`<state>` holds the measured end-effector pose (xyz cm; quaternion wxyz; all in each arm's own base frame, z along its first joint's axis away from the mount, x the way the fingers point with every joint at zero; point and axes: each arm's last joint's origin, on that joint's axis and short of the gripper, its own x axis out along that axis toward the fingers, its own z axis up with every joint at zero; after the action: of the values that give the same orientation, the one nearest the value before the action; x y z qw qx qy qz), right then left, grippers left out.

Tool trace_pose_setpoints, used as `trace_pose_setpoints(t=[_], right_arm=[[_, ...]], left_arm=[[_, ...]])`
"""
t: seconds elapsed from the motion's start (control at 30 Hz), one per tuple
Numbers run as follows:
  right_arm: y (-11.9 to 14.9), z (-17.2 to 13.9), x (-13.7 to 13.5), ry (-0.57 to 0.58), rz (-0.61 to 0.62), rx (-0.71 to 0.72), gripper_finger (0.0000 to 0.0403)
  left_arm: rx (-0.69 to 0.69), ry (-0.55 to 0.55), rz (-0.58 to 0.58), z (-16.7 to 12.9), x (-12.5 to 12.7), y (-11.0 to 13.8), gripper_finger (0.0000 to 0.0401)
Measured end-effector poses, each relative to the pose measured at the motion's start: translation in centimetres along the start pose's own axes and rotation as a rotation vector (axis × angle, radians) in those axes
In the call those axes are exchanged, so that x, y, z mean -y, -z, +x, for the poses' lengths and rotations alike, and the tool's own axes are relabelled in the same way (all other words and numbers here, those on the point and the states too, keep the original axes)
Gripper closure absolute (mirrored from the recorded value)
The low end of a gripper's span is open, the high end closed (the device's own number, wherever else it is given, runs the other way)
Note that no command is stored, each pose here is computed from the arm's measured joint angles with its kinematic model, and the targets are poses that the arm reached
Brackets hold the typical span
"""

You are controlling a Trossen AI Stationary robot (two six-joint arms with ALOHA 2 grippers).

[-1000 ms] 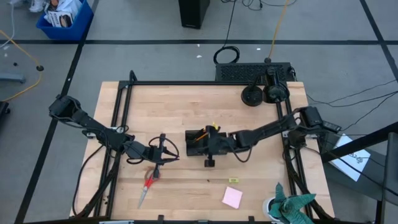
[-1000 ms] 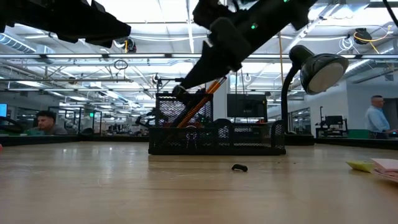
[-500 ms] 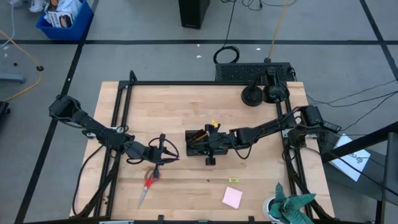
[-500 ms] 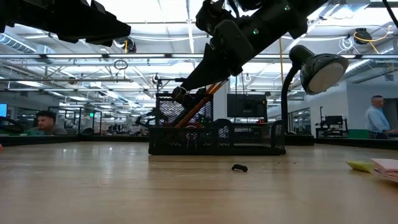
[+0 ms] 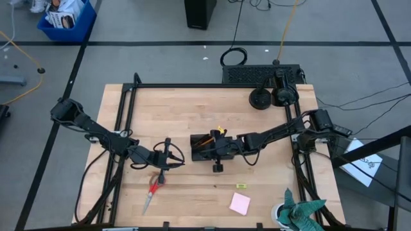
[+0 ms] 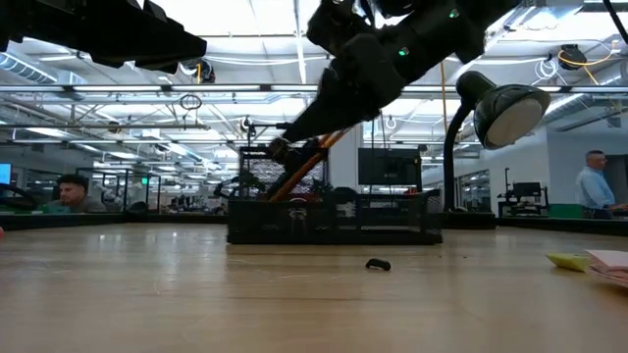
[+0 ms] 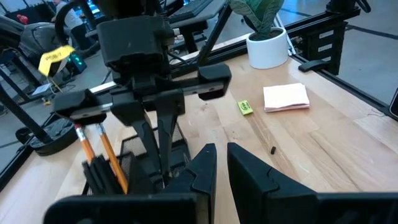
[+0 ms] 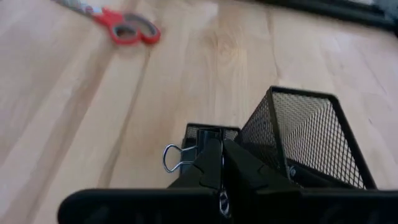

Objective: Pick and place office supplies into organizer
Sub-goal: Put the binder clip into the bottom left section of the desk organizer

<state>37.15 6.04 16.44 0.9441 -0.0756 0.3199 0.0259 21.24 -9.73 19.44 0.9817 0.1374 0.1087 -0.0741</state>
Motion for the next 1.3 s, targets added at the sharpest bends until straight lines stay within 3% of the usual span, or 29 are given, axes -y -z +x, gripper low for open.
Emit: trace_pose_setpoints(t=[0.33, 0.57, 0.73, 1.3], right_arm=[[0.2, 0.6, -0.2, 0.018, -0.029, 0.009, 0.0403], [0.4, 0.3, -1.8, 0.025, -0.218, -0.008, 0.0403], [0.5, 0.2, -2.8, 0.031, -0.282, -0.016, 0.0403], [1.0, 0.6, -1.7, 0.101, -0.188, -0.062, 0.0403]], left_arm=[[-0.001, 0.000, 0.000, 0.0, 0.0, 0.0, 0.0354], [-0.001, 0.000, 0.000, 0.0, 0.0, 0.0, 0.0354], [-0.001, 0.000, 0.000, 0.0, 0.0, 0.0, 0.0354], [-0.001, 0.000, 0.000, 0.0, 0.0, 0.0, 0.0354]])
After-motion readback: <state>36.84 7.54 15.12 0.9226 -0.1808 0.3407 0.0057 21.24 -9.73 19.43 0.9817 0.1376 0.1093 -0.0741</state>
